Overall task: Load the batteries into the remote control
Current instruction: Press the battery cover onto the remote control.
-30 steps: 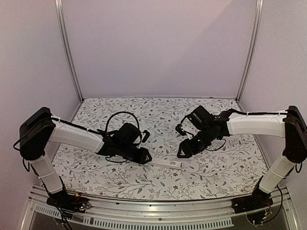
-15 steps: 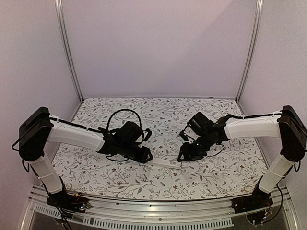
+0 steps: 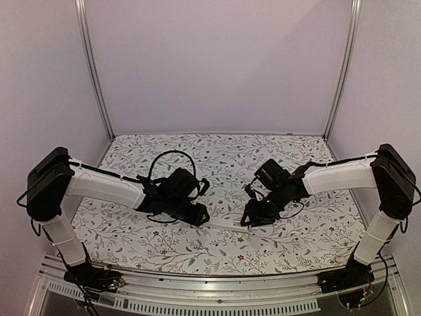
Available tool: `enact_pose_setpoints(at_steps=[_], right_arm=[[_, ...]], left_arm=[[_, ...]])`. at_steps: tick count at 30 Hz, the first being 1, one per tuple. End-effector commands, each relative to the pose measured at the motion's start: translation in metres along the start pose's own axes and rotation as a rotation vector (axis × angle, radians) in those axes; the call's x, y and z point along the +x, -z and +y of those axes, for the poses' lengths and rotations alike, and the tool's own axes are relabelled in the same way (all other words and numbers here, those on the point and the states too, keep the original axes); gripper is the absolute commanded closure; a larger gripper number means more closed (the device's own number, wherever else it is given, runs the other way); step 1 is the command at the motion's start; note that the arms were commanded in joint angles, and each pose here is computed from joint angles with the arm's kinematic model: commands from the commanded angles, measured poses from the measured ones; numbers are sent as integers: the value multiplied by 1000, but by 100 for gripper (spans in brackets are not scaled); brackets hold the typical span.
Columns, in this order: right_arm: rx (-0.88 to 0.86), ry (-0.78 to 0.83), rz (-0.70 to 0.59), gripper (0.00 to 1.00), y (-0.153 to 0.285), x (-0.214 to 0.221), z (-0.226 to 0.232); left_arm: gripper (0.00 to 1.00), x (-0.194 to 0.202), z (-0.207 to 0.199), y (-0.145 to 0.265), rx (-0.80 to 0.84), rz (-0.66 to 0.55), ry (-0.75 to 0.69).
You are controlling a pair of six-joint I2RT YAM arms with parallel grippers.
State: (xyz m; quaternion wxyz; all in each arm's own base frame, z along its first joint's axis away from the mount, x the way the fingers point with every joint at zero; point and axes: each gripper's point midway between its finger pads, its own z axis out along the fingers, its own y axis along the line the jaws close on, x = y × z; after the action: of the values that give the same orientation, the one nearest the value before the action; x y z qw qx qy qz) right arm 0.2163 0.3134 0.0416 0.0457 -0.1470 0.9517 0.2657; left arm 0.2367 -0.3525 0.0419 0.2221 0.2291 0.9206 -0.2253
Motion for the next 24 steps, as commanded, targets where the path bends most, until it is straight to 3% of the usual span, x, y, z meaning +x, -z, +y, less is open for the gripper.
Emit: enact_pose_setpoints(at_steps=[1,24], right_arm=[[-21,-28,18,56,-10,4,-2],[1,-57,47,75,-21,13,-13]], left_arm=[[66,2,-2,-2,-24,11,-25],[73,8,-3,-8,-30,39,-38]])
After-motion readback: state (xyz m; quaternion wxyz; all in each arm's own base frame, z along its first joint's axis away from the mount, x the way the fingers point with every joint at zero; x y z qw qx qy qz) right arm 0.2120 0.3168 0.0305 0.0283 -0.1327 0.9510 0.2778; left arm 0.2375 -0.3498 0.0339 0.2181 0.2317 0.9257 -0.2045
